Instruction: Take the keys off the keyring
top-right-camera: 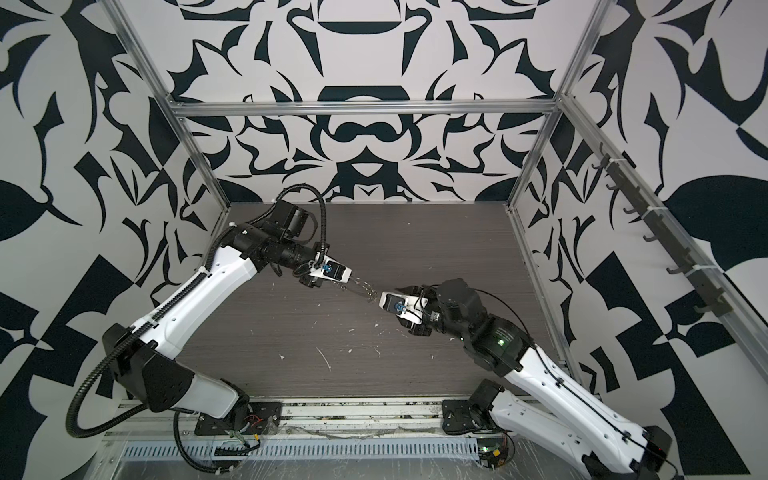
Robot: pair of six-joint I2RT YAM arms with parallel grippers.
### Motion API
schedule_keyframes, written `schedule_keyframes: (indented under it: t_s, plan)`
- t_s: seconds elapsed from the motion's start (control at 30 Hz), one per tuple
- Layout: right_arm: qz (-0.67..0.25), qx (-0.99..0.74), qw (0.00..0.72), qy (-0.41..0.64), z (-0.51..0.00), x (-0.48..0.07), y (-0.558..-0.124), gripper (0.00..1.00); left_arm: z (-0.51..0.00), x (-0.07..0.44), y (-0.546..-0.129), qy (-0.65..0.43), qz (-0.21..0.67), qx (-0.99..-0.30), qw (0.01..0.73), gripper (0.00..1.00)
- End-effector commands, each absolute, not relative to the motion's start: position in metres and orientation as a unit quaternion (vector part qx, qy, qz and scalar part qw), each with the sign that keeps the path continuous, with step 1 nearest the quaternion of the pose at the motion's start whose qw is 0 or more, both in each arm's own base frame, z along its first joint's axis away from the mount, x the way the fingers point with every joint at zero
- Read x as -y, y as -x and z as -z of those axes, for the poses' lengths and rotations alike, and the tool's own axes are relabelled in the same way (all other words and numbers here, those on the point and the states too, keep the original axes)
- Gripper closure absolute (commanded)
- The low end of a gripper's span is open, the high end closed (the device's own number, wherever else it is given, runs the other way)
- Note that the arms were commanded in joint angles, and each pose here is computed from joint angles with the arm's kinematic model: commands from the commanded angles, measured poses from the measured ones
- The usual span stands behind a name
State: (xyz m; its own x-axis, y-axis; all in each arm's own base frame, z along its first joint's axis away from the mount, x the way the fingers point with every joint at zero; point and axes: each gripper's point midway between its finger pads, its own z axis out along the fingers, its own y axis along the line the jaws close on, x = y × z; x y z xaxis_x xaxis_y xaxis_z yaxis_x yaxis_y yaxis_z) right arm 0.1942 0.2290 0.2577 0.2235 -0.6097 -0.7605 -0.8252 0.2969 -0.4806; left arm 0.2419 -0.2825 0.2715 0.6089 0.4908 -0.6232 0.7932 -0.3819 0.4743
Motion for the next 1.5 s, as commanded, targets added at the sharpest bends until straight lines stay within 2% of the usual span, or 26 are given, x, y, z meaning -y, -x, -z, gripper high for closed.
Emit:
schedule_keyframes:
  t_s: [0.0,0.2,0.47,0.53,0.67,0.87,0.93,1.07,1.17,1.23,1.37,1.43,1.47]
  plan:
    - [-0.181,-0.577,0.571,0.554,-0.289,-0.252,-0.189,0.54,-0.278,0.278,-0.221,-0.807,0.225,-0.386,0.387,1.00]
    - [-0.243,-0.588,0.562,0.528,-0.285,-0.267,-0.187,0.52,-0.289,0.279,-0.212,-0.797,0.244,-0.379,0.401,1.00]
    - [-0.249,-0.597,0.566,0.511,-0.285,-0.279,-0.204,0.52,-0.290,0.279,-0.209,-0.799,0.246,-0.371,0.403,1.00]
    - [-0.254,-0.601,0.562,0.509,-0.284,-0.282,-0.207,0.56,-0.289,0.279,-0.209,-0.799,0.247,-0.370,0.405,1.00]
    - [-0.259,-0.609,0.557,0.502,-0.283,-0.286,-0.212,0.69,-0.288,0.280,-0.210,-0.799,0.243,-0.366,0.411,1.00]
    - [-0.252,-0.623,0.553,0.492,-0.283,-0.287,-0.221,0.93,-0.287,0.281,-0.211,-0.799,0.239,-0.358,0.419,1.00]
    - [-0.253,-0.630,0.545,0.492,-0.282,-0.288,-0.222,0.96,-0.287,0.282,-0.210,-0.798,0.242,-0.357,0.421,1.00]
    - [-0.259,-0.633,0.540,0.491,-0.283,-0.289,-0.220,0.96,-0.288,0.282,-0.210,-0.797,0.243,-0.356,0.424,1.00]
    - [-0.268,-0.635,0.534,0.489,-0.284,-0.290,-0.219,0.68,-0.287,0.281,-0.210,-0.797,0.242,-0.356,0.424,1.00]
    - [-0.274,-0.636,0.530,0.490,-0.285,-0.293,-0.218,0.63,-0.288,0.281,-0.210,-0.797,0.240,-0.357,0.424,1.00]
    - [-0.281,-0.636,0.526,0.490,-0.285,-0.297,-0.220,0.64,-0.288,0.281,-0.211,-0.797,0.238,-0.356,0.426,1.00]
    - [-0.286,-0.636,0.524,0.489,-0.285,-0.300,-0.221,0.71,-0.289,0.282,-0.211,-0.796,0.239,-0.355,0.428,1.00]
    - [-0.289,-0.637,0.522,0.488,-0.284,-0.301,-0.221,0.78,-0.289,0.282,-0.211,-0.796,0.239,-0.355,0.428,1.00]
